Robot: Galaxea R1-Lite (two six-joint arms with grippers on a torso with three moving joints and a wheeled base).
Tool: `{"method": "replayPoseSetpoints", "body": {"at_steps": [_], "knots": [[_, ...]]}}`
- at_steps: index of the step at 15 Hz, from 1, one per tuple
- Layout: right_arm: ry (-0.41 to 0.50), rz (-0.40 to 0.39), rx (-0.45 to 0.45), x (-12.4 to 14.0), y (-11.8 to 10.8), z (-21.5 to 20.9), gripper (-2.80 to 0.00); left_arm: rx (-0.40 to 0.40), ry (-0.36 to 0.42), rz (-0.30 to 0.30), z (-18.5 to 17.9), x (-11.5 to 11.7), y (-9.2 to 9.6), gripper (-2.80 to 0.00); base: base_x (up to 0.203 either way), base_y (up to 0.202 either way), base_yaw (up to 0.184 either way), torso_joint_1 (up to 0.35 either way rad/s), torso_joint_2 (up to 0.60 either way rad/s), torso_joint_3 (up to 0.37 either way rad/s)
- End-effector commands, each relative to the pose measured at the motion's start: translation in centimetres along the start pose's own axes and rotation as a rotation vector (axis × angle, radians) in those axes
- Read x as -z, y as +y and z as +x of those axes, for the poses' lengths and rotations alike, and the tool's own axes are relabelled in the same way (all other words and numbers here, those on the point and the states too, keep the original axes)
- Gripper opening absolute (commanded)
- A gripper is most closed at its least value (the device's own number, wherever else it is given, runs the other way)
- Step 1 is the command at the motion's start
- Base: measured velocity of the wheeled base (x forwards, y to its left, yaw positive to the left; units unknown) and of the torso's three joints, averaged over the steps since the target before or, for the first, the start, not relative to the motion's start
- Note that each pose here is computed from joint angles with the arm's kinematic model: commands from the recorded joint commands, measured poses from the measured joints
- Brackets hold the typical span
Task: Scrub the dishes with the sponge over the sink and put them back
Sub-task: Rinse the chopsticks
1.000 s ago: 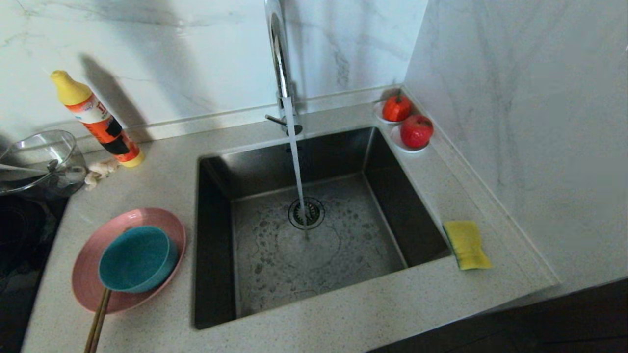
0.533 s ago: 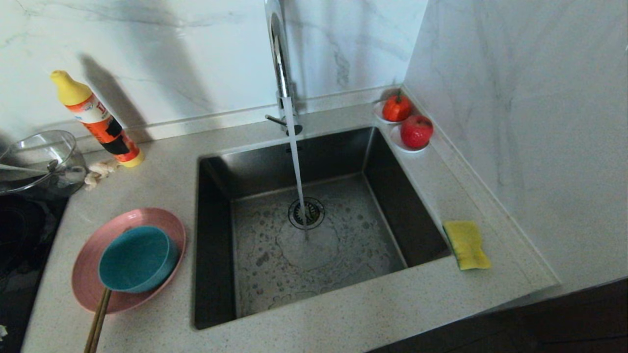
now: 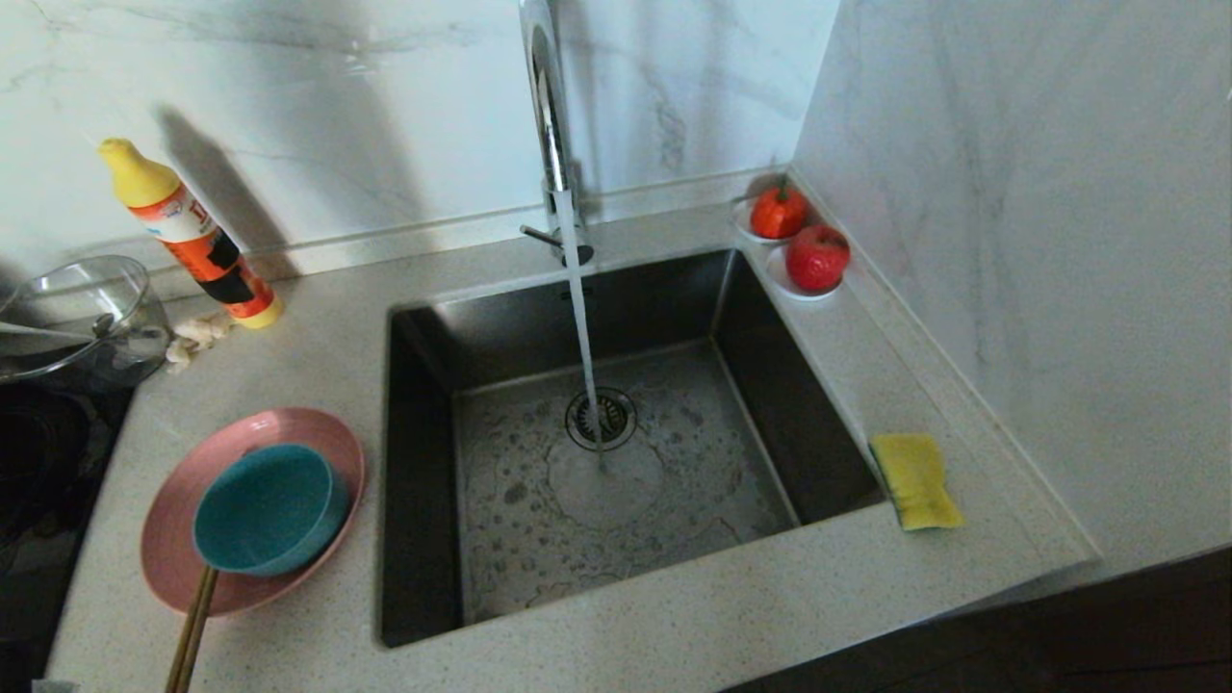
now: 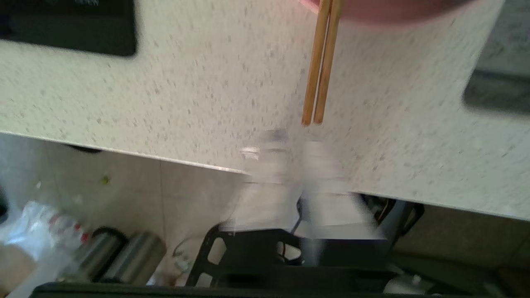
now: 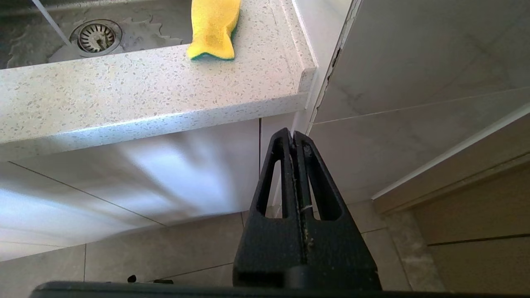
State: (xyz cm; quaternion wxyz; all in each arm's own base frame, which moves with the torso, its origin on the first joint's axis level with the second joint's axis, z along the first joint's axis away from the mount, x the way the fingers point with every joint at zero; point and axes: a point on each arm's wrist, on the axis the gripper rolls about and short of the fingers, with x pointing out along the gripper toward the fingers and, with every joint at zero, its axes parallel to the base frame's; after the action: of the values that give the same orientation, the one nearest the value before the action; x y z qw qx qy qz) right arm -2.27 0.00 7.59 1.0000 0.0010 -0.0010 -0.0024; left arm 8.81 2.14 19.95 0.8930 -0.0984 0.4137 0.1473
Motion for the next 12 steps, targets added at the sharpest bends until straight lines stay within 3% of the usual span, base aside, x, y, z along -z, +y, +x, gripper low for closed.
{"method": "replayPoseSetpoints", "body": {"at_steps": [1,5,8,12], "knots": [[0.000,0.001,0.001,0.0,0.0,0.0,-2.80,-0.009,0.051,0.000,0.9,0.2,0.0,0.00,0.000,0.000,0.000,0.000,0.00,0.000],[0.002,0.000,0.001,0.0,0.0,0.0,-2.80,-0.011,0.110,-0.003,1.9,1.1,0.1,0.00,0.000,0.000,0.000,0.000,0.00,0.000],[0.001,0.000,0.001,0.0,0.0,0.0,-2.80,0.050,0.162,-0.011,2.8,1.2,-0.1,0.00,0.000,0.000,0.000,0.000,0.00,0.000],[0.001,0.000,0.001,0.0,0.0,0.0,-2.80,0.072,0.241,-0.022,3.9,1.4,-0.1,0.00,0.000,0.000,0.000,0.000,0.00,0.000]]}}
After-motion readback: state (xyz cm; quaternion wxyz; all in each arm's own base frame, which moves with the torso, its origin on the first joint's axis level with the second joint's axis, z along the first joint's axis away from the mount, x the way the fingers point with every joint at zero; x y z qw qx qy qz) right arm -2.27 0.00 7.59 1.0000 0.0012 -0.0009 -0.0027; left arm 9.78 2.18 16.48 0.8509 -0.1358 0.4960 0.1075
